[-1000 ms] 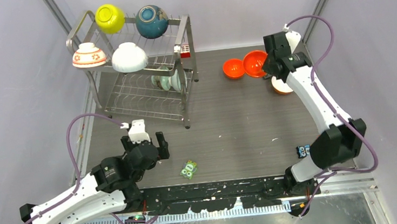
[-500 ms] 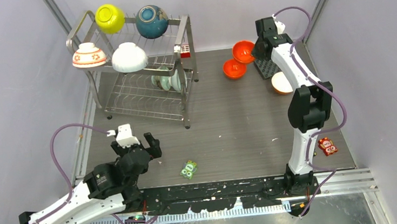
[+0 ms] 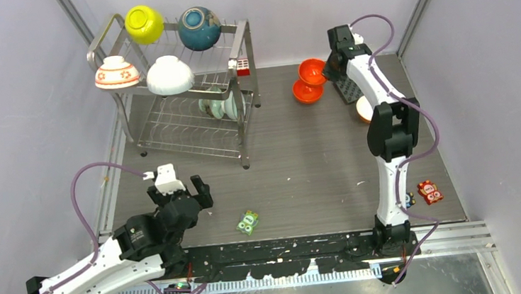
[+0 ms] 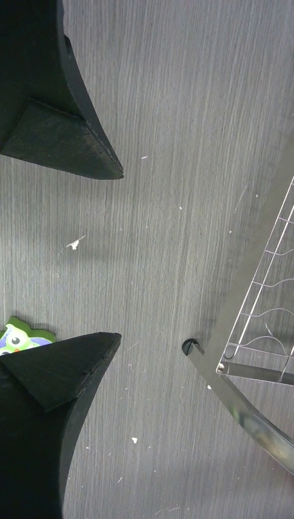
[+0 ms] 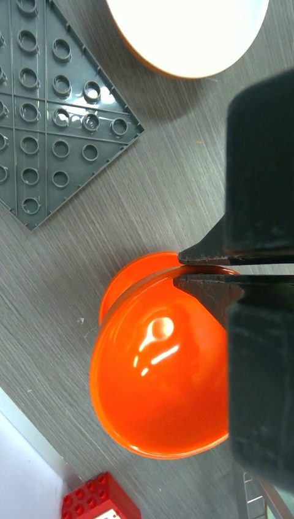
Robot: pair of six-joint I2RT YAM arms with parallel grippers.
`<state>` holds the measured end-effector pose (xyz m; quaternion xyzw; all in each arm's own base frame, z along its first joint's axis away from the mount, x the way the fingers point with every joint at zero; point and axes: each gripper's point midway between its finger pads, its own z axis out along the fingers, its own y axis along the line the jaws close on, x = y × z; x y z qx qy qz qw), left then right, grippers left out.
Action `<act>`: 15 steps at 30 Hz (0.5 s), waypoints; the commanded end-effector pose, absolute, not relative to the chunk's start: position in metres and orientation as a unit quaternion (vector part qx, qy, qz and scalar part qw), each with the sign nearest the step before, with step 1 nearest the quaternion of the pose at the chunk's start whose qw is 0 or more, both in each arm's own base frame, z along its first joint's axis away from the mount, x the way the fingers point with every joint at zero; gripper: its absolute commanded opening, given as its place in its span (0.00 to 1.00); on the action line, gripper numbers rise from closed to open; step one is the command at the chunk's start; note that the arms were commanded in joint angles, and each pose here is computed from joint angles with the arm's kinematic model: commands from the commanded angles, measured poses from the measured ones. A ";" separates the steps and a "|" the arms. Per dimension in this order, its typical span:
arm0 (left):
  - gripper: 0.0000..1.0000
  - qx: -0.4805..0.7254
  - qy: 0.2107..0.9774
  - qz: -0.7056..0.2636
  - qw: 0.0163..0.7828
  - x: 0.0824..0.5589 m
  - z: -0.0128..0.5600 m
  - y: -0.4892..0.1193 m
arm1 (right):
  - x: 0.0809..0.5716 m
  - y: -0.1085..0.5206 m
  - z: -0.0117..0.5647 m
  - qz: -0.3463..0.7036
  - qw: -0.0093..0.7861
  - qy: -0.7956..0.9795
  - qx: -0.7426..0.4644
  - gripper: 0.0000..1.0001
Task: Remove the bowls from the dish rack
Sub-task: Place the bowl with the bowl.
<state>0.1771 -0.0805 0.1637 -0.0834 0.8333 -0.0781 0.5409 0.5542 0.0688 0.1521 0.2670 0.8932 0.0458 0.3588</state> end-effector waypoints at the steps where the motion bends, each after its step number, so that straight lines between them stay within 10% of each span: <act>1: 0.96 -0.104 0.821 -0.086 0.555 0.182 0.174 -0.082 | 0.574 0.077 0.180 0.075 0.392 0.876 0.272 0.01; 15: 0.96 -0.099 0.825 -0.083 0.550 0.182 0.171 -0.084 | 0.571 0.090 0.149 0.072 0.365 0.890 0.263 0.01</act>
